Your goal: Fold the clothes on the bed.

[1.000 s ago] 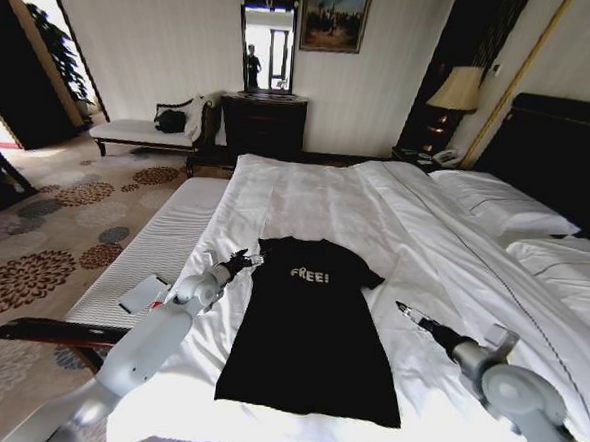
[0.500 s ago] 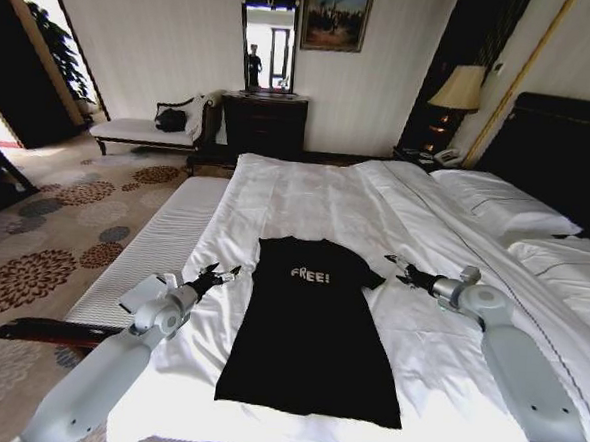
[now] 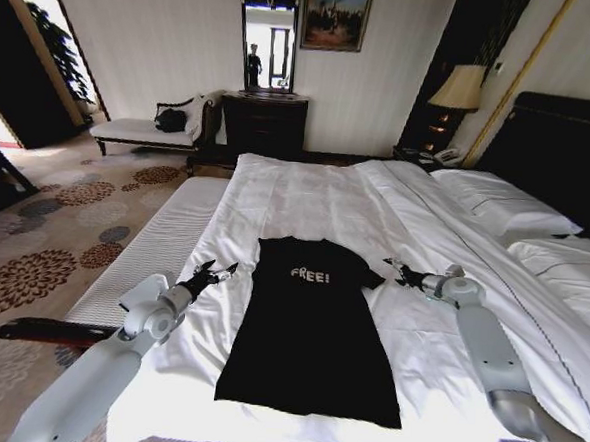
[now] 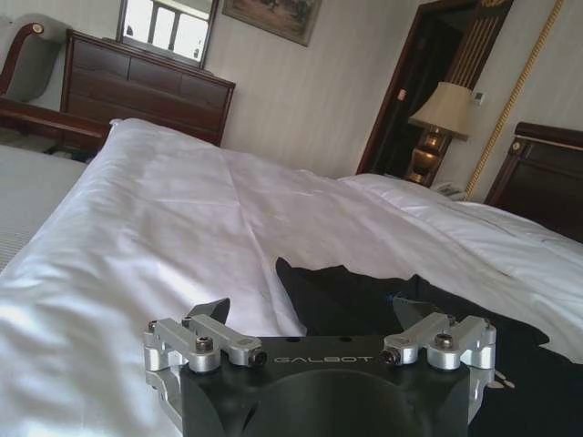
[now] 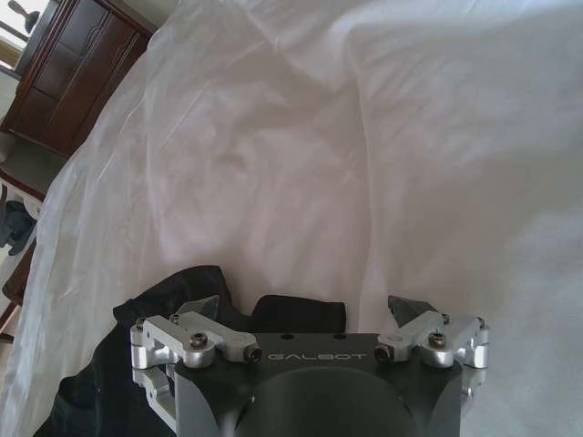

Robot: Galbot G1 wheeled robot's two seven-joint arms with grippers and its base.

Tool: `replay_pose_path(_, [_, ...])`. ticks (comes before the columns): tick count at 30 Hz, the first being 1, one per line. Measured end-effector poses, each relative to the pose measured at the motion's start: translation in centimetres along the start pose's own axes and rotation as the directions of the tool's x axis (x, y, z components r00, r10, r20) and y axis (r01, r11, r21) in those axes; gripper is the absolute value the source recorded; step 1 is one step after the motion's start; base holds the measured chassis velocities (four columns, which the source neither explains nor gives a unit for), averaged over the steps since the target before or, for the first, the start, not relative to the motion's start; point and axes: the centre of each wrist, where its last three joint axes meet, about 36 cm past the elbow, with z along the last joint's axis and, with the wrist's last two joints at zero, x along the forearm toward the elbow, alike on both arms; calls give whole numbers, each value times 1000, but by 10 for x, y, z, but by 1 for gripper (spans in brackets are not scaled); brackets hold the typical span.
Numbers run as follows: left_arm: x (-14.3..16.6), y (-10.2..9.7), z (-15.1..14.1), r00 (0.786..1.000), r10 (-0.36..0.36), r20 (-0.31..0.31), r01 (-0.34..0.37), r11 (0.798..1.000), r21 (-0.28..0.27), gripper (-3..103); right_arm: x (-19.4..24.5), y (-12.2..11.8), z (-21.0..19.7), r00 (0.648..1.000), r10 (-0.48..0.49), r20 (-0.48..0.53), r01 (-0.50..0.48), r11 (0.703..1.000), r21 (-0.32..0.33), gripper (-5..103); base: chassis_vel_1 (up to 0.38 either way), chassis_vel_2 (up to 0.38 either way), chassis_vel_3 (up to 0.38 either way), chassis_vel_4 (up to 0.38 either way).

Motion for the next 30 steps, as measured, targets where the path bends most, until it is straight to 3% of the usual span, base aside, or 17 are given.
replay_pose_path(18, [-1,-3,13,1000,-3,-11,3,1000,14,100,-13,6,16,999,-28,-31,28,1000,-12,100,0,0,0,0])
replay_pose_path(30, [-1,-6,13,1000,6,-11,-5,1000,14,100,-27,-4,19,999,-3,-36,2,1000,-30,100,0,0,0,0])
